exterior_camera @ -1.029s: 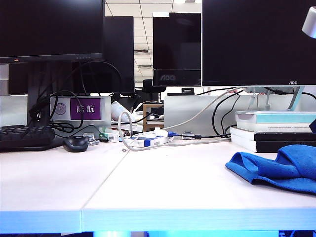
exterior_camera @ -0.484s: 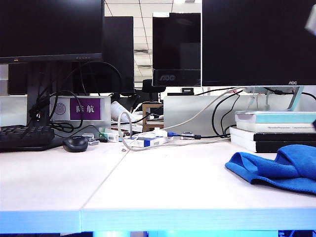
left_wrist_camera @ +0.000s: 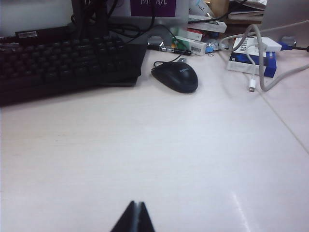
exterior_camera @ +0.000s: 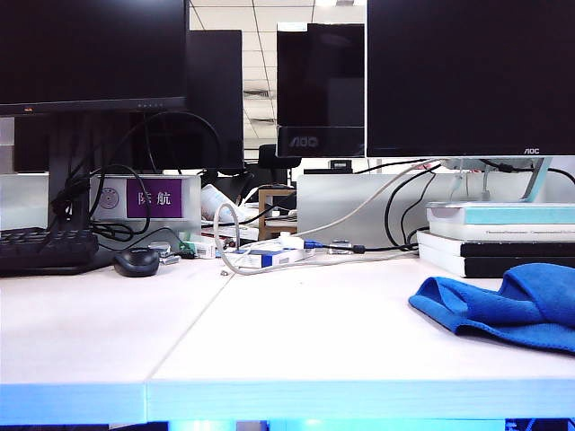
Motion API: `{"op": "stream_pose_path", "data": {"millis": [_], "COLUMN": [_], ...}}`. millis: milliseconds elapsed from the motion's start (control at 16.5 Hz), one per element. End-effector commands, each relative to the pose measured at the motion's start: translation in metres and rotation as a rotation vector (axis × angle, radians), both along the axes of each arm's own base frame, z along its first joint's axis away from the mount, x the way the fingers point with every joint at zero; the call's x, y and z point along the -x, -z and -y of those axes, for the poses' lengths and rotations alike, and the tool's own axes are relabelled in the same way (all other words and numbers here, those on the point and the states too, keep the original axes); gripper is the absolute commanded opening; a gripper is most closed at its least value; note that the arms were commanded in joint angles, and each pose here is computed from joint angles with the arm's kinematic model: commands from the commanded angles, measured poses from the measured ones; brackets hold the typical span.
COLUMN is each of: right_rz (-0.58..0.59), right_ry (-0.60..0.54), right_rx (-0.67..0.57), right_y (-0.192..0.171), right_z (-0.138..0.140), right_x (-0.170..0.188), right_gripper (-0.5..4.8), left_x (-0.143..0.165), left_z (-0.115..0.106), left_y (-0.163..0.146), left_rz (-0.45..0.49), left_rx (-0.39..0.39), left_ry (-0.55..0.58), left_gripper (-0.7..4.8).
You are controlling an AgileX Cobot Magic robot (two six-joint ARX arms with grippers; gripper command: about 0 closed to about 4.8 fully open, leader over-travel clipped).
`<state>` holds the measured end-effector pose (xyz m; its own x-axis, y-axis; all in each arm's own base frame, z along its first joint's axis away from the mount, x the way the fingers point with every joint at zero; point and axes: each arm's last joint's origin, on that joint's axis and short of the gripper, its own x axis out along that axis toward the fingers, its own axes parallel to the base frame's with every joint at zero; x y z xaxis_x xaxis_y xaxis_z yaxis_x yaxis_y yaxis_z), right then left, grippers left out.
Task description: Wipe the table from left to right using the rag.
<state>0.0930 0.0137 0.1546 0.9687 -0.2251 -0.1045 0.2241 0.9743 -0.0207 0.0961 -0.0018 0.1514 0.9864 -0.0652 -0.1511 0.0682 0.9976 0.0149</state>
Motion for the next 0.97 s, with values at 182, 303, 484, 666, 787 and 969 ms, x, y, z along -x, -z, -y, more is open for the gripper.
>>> {"op": "stream_pose_path", "data": {"millis": [182, 303, 484, 666, 787, 969], "right_rz": [-0.048, -0.043, -0.044, -0.043, -0.044, -0.044], "right_ry": [-0.195, -0.176, -0.176, -0.178, -0.177, -0.178], "right_rx": [-0.025, -0.025, -0.025, -0.025, -0.025, -0.025], "right_y": [0.0057, 0.0052, 0.0052, 0.0052, 0.0052, 0.0052], "right_z": [0.006, 0.0078, 0.0077, 0.0075, 0.0075, 0.0075], "right_x": [-0.003, -0.0032, -0.0031, -0.0031, -0.0031, -0.0031], "right_gripper": [-0.01, -0.01, -0.01, -0.01, -0.01, -0.01], "left_x": [0.0002, 0.0002, 0.0002, 0.0002, 0.0002, 0.0002], "left_z": [0.0001, 0.0001, 0.0001, 0.0001, 0.0001, 0.0001], "left_y": [0.0012, 0.0012, 0.0012, 0.0012, 0.0012, 0.0012], "left_rz": [-0.011, -0.011, -0.011, -0.011, -0.011, -0.011], "left_rx": [0.004, 0.004, 0.004, 0.004, 0.004, 0.004], "left_ry": [0.004, 0.004, 0.004, 0.004, 0.004, 0.004], "left_gripper": [-0.05, -0.04, -0.04, -0.05, -0.04, -0.04]}}
